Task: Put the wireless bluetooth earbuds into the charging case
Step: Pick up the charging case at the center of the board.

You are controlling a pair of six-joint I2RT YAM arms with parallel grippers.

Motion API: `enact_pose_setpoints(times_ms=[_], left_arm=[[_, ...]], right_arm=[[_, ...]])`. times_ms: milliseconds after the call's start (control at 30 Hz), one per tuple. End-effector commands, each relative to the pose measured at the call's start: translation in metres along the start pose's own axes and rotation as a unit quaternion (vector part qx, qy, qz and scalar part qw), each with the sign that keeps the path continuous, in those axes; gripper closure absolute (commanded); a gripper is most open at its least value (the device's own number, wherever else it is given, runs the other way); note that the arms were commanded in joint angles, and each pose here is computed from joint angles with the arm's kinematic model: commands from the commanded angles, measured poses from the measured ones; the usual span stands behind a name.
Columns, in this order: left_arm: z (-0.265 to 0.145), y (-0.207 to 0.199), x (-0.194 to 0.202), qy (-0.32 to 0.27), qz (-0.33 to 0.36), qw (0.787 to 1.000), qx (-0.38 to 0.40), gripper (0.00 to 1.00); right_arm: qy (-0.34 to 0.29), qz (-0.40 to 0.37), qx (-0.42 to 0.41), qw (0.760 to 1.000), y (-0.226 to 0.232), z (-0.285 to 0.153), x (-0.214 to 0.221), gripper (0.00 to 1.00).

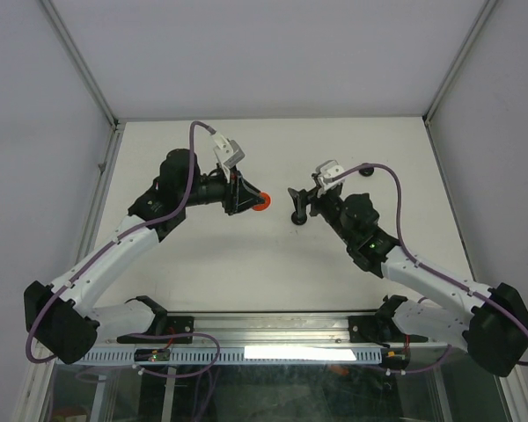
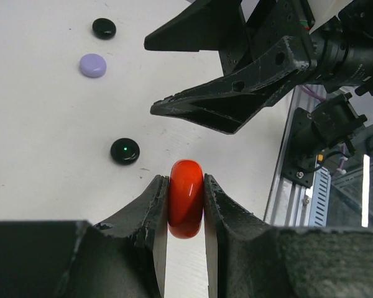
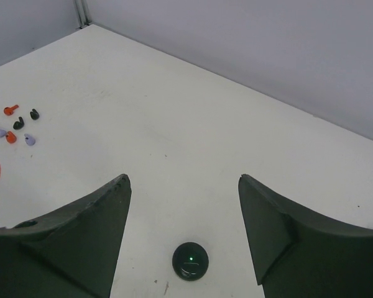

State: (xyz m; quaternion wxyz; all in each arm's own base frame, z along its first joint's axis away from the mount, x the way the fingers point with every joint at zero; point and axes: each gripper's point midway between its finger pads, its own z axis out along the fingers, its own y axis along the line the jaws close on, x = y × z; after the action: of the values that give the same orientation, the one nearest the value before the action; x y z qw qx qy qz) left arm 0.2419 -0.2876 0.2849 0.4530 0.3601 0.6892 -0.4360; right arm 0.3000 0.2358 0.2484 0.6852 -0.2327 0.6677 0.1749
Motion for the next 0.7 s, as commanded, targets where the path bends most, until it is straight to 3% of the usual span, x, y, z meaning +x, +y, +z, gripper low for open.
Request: enact_pose_setpoints(times_ms=[0,33,67,100,367,467,667], left_arm=[[-0.011,-0.003,-0.029,-0.036,0.066,0.997,-0.018,1.00],[-0.011,-0.002,-0.027,-0.034,0.065,0.997,-0.022,1.00],[-0.011,-0.001,-0.026,-0.033,0.065,0.997,-0.024,1.00],[-0.010,0.001,-0.024,-0.031,0.064,0.997,-0.027,1.00],[-0.008,0.008,-0.018,-0.025,0.063,0.997,-0.039,1.00],[-0.006,0.001,-0.016,-0.021,0.064,0.998,-0.015,1.00],[-0.009,-0.021,-0.014,-0.023,0.077,0.996,0.045,1.00]], right_arm=[[-0.005,-0.004,0.006,1.000,-0.008,-0.005,-0.016,0.27],[0.009,-0.007,0.005,1.000,-0.008,-0.006,-0.012,0.27],[0.008,0.022,-0.247,0.969,0.080,-0.028,-0.015,0.25],[0.021,0.041,-0.316,0.948,0.102,-0.043,-0.014,0.25],[0.034,0.052,-0.349,0.935,0.112,-0.054,-0.012,0.25],[0.013,0.055,-0.389,0.920,0.123,-0.061,-0.023,0.25],[-0.035,0.068,-0.407,0.910,0.129,-0.055,-0.045,0.26]])
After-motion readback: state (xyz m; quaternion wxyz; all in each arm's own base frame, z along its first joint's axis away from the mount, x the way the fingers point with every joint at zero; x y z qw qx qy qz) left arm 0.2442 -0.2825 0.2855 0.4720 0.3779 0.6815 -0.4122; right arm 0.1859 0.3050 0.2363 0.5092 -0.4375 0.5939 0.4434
